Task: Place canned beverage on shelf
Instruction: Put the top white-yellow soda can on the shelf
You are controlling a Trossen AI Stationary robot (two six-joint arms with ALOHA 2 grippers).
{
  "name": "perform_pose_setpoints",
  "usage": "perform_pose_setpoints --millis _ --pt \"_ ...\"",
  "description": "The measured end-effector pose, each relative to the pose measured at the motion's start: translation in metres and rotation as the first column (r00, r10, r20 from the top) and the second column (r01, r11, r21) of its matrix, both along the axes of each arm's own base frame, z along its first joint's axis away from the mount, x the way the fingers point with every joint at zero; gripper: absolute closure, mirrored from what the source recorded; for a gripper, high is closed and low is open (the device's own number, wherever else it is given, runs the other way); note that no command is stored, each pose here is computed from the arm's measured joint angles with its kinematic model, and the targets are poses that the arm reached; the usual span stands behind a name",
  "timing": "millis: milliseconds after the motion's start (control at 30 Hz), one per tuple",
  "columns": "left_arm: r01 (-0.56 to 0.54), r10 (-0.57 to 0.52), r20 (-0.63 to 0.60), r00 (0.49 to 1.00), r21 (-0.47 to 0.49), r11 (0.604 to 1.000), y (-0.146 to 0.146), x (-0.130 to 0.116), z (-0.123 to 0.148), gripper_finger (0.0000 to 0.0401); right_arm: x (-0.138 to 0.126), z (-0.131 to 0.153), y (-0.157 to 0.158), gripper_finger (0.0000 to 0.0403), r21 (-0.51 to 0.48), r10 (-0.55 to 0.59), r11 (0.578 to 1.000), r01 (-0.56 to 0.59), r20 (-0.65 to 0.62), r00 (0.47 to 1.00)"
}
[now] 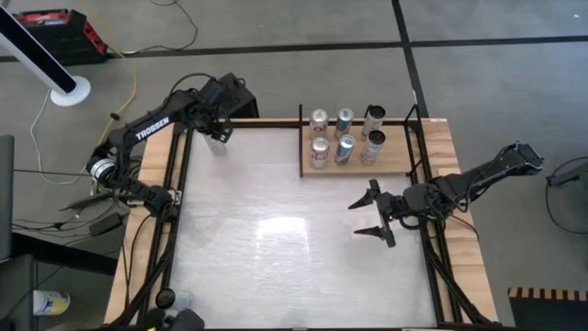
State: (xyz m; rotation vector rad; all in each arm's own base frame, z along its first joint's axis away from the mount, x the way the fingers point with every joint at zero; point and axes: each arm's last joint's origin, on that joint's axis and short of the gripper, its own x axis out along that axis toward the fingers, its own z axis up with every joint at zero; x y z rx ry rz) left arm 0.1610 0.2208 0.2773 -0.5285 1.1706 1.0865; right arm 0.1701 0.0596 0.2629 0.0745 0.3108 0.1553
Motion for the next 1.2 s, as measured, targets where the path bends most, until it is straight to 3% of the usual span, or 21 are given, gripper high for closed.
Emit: perform_pose_setpoints --millis 200,333,567,767,967,1200 --pt "0.108 -0.108 -0.002 0.994 -0.026 0.994 -0.018 0.020 0.006 0.0157 0.000 0.000 0.000 0.0042 0.010 -0.004 1.000 0.004 -0.002 1.000" --pt "0.197 -0.197 0.026 0.980 0.000 0.980 -0.035 0.041 0.024 0.0157 0.000 0.000 0.000 0.0042 0.017 -0.006 1.000 0.006 -0.003 1.000" --pt "0.368 -0.374 0.104 0.922 0.071 0.927 -0.090 0.084 0.054 0.0157 0.000 0.000 0.000 0.0042 0.062 -0.019 0.998 0.020 -0.012 1.000" --pt "0.527 -0.538 0.186 0.822 0.108 0.843 -0.160 0.115 0.059 0.0157 -0.003 -0.001 0.009 0.0042 0.134 0.012 0.991 -0.008 -0.031 0.999" --pt "0.674 -0.684 0.263 0.680 0.143 0.725 -0.226 0.145 0.052 0.0157 -0.004 -0.007 0.029 0.0042 0.144 0.018 0.990 -0.009 -0.060 0.998" --pt "0.795 -0.805 0.208 0.556 0.148 0.588 -0.272 0.201 0.045 0.0157 0.004 -0.014 0.052 0.0042 0.131 -0.001 0.991 0.004 -0.022 1.000"
